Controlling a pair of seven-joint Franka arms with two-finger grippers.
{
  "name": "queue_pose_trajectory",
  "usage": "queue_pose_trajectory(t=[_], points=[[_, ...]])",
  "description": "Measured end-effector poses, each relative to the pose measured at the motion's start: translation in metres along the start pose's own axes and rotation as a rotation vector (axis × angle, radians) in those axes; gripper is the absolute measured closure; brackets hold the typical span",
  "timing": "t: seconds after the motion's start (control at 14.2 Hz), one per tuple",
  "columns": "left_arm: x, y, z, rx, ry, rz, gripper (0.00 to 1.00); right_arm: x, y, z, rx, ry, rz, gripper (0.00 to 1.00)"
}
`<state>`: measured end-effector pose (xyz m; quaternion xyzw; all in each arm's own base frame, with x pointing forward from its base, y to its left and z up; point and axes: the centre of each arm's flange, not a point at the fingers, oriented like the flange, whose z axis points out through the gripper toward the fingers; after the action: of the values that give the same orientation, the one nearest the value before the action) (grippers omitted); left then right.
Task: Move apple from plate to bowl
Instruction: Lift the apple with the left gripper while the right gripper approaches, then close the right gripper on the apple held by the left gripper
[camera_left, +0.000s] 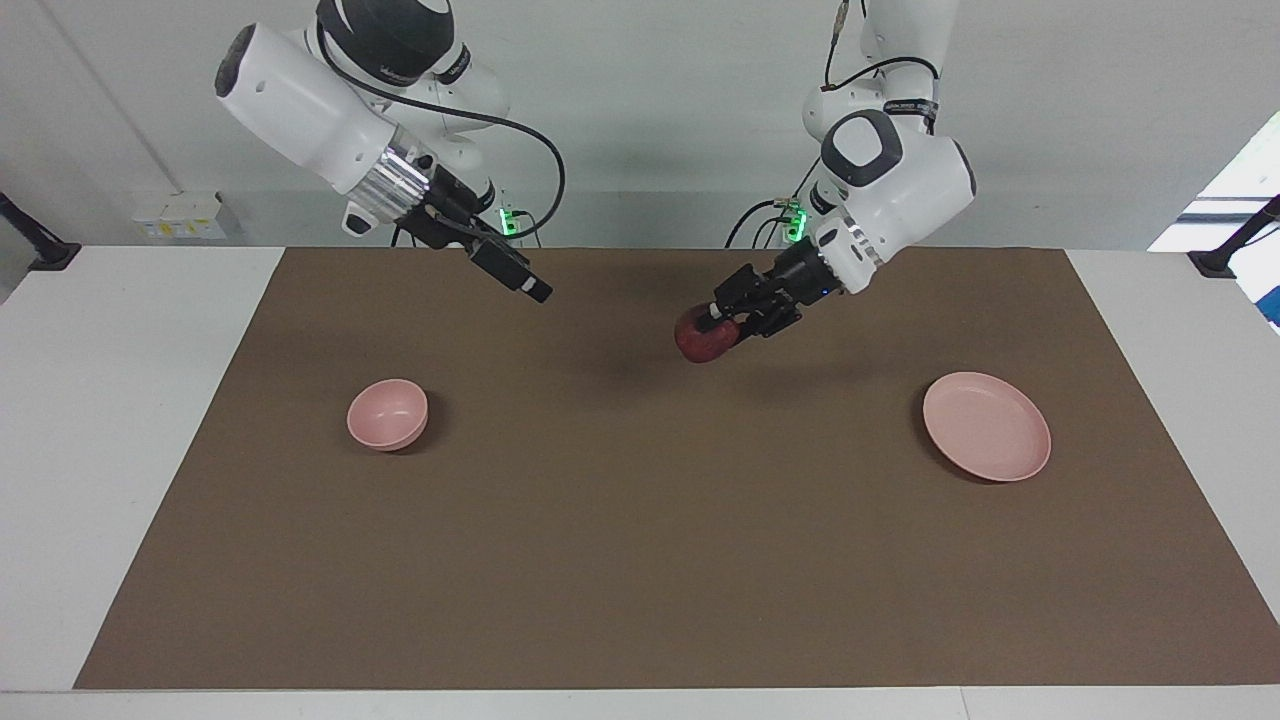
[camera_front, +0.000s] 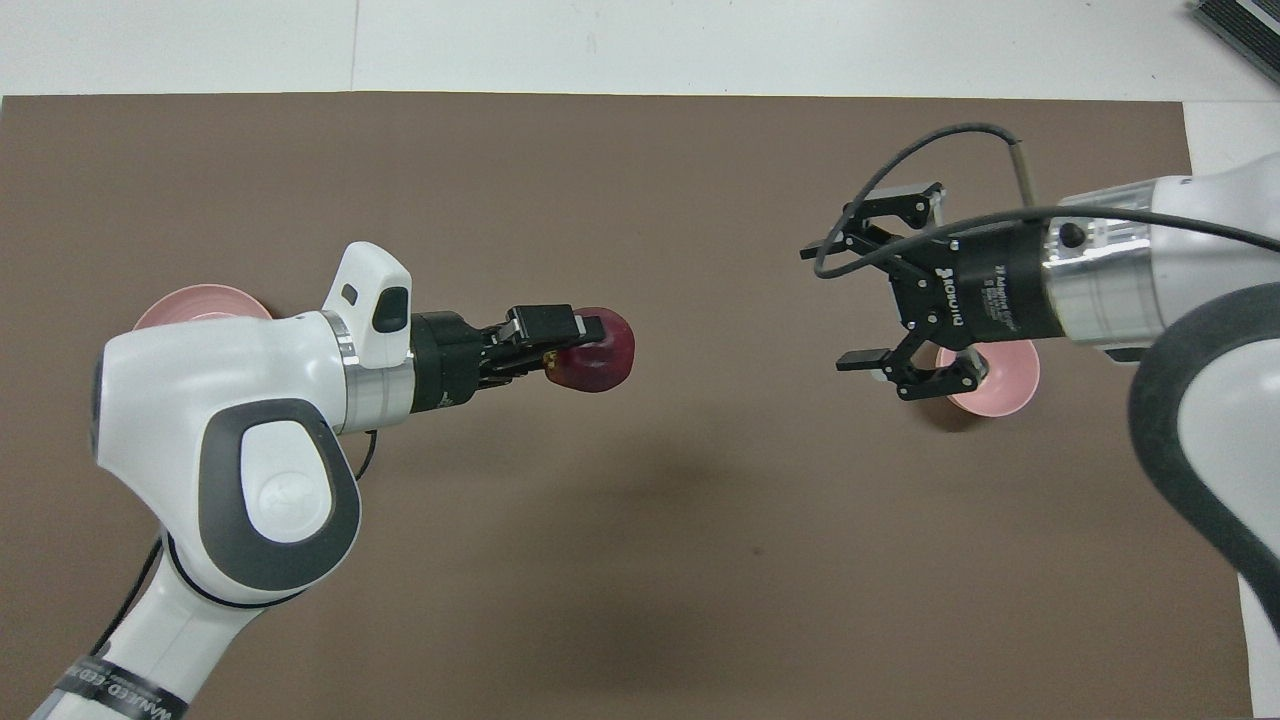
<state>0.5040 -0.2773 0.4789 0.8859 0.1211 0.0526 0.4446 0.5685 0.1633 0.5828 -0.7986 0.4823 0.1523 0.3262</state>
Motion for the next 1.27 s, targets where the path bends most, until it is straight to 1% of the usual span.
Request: queue_pose_trajectory(t=[0.14,0.35,0.49,0.63,0.77,0.98,1.27], points=[[-0.010,0.010,0.008,-0.032,0.036,-0.016,0.29,-0.008,-0.007,0.023,0.021,-0.035,0.052,0.00],[-0.021,0.024,0.014,-0.063,0.114,-0.026,0.29,0.004,-0.009,0.046,0.020,-0.082,0.109,0.00],[-0.026,0.034,0.015,-0.076,0.147,-0.018,0.29,0.011,-0.009,0.059,0.014,-0.109,0.137,0.00],[-0.028,0.041,0.013,-0.087,0.157,-0.010,0.29,0.007,-0.009,0.073,-0.001,-0.125,0.139,0.00],[-0.030,0.047,0.012,-0.095,0.159,-0.003,0.29,-0.004,-0.009,0.084,-0.019,-0.133,0.124,0.00],[-0.036,0.052,0.012,-0.099,0.167,0.008,0.29,-0.014,-0.009,0.091,-0.031,-0.140,0.105,0.00],[-0.037,0.053,0.012,-0.099,0.172,0.008,0.29,-0.014,-0.009,0.095,-0.032,-0.139,0.087,0.00]])
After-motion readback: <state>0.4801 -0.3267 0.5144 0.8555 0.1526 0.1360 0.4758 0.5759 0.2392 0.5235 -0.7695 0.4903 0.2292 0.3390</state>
